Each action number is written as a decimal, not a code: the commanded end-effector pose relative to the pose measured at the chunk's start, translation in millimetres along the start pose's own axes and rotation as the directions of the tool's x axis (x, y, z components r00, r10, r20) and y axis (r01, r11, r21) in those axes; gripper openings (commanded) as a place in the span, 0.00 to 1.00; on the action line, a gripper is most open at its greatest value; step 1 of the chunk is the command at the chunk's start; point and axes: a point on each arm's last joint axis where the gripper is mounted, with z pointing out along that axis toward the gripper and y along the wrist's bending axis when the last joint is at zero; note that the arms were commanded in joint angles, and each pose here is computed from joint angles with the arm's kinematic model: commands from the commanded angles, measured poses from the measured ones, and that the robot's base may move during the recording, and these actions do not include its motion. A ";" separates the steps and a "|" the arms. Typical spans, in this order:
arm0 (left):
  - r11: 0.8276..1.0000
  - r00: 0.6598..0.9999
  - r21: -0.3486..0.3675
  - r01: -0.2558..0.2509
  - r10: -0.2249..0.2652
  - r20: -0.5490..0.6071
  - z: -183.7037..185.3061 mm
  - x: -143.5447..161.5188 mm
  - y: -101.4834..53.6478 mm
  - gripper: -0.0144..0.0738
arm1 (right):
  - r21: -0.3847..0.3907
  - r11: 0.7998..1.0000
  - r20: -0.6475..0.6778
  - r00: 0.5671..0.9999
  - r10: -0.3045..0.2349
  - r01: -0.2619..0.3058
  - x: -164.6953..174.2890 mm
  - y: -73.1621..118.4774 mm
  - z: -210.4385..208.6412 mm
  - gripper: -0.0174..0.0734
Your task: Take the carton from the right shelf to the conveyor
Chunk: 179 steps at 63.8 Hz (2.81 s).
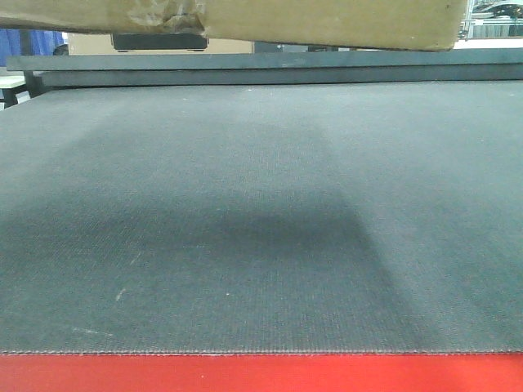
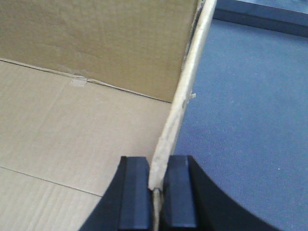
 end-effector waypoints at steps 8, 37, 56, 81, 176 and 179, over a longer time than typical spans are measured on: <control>1.000 0.999 0.007 -0.009 0.009 0.049 -4.5 -4.5 0.4 0.14 | -0.029 1.000 0.072 0.997 -0.005 0.007 -6.3 1.9 -7.3 0.12; 0.999 0.999 0.033 -0.002 0.001 0.035 -2.5 -3.6 -3.2 0.14 | -0.021 1.000 0.054 0.999 -0.007 0.008 -4.8 1.2 -6.4 0.12; 0.988 0.998 0.148 0.050 -0.044 -0.041 70.1 -2.0 -34.2 0.14 | 0.116 0.991 0.002 0.997 0.072 -0.072 -3.8 -39.4 14.0 0.12; 0.992 0.989 0.126 -0.019 0.038 -0.144 173.8 29.4 -65.2 0.14 | 0.169 0.984 -0.203 0.975 0.086 -0.052 21.1 -48.2 124.8 0.12; 0.993 0.993 -0.010 0.121 -0.121 0.011 75.9 103.0 49.4 0.18 | 0.328 0.935 -0.130 0.974 0.185 -0.134 80.9 -105.3 25.5 0.11; 0.993 0.992 0.009 0.121 -0.121 0.038 70.2 119.3 47.8 0.18 | 0.318 0.939 -0.110 0.979 0.174 -0.131 92.8 -103.1 19.2 0.11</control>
